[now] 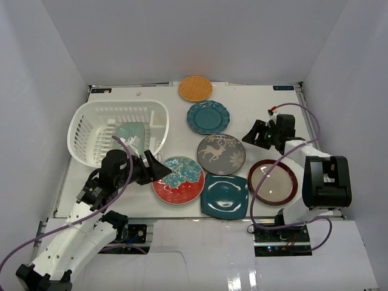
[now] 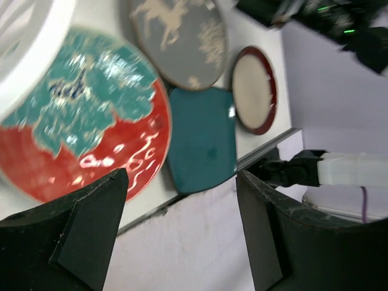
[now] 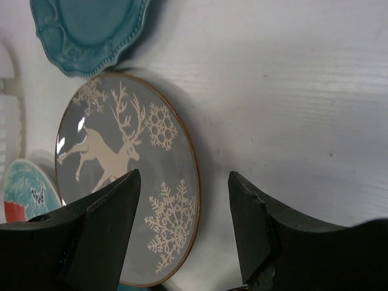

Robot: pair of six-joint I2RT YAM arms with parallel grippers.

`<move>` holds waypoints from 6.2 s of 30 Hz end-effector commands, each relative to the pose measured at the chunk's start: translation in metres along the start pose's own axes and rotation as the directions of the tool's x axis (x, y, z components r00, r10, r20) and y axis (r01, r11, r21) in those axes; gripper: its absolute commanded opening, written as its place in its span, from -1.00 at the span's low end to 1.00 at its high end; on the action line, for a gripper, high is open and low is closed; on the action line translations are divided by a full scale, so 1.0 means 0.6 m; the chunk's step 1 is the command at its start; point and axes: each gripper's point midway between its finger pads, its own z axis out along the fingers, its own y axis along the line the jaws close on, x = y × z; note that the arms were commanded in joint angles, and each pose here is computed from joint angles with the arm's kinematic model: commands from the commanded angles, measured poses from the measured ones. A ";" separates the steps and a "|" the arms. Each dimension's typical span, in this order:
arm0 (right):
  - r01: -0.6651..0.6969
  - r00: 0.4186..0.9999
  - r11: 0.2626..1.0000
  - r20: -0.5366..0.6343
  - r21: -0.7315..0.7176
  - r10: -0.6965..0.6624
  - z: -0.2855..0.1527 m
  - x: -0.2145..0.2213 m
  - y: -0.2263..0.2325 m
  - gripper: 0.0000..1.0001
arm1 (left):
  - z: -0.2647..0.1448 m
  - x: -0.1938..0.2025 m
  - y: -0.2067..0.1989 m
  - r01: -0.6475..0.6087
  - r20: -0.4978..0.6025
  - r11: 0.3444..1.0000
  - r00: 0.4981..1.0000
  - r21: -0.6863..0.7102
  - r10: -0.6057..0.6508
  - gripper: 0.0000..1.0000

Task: Place the plates into the plastic bin on the countertop

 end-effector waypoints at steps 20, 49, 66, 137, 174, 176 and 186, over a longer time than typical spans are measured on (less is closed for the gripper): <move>-0.170 0.985 0.942 -0.080 -0.289 0.153 0.019 0.064 0.051 -0.84 | -0.035 -0.163 -0.193 -0.551 0.378 0.798 0.812 0.242 0.445 0.96; 0.346 0.938 0.645 0.254 -0.682 -0.234 0.054 -0.083 0.821 -0.85 | -0.314 -0.313 -0.163 -0.364 0.905 0.920 0.329 -0.143 0.271 0.96; 0.288 0.956 0.730 0.141 -0.620 -0.257 0.238 0.070 0.813 -0.11 | -0.266 -0.300 -0.157 -0.401 0.865 0.907 0.400 -0.132 0.302 0.96; 0.321 0.894 0.795 0.441 -0.514 -0.076 -0.080 -0.181 0.570 -0.84 | -0.217 -0.307 -0.133 -0.388 0.816 0.908 0.465 -0.159 0.342 0.96; 0.443 0.875 0.678 0.118 -0.587 -0.470 0.018 0.026 0.524 0.16 | -0.226 -0.305 -0.137 -0.397 0.825 0.905 0.453 -0.153 0.338 0.96; 0.409 0.876 0.694 0.042 -0.593 -0.480 0.019 0.052 0.462 0.10 | -0.223 -0.304 -0.139 -0.404 0.821 0.903 0.459 -0.146 0.338 0.96; 0.308 0.777 0.721 -0.274 -0.620 -0.567 0.068 0.210 0.317 0.64 | -0.210 -0.303 -0.138 -0.405 0.808 0.904 0.481 -0.138 0.339 0.96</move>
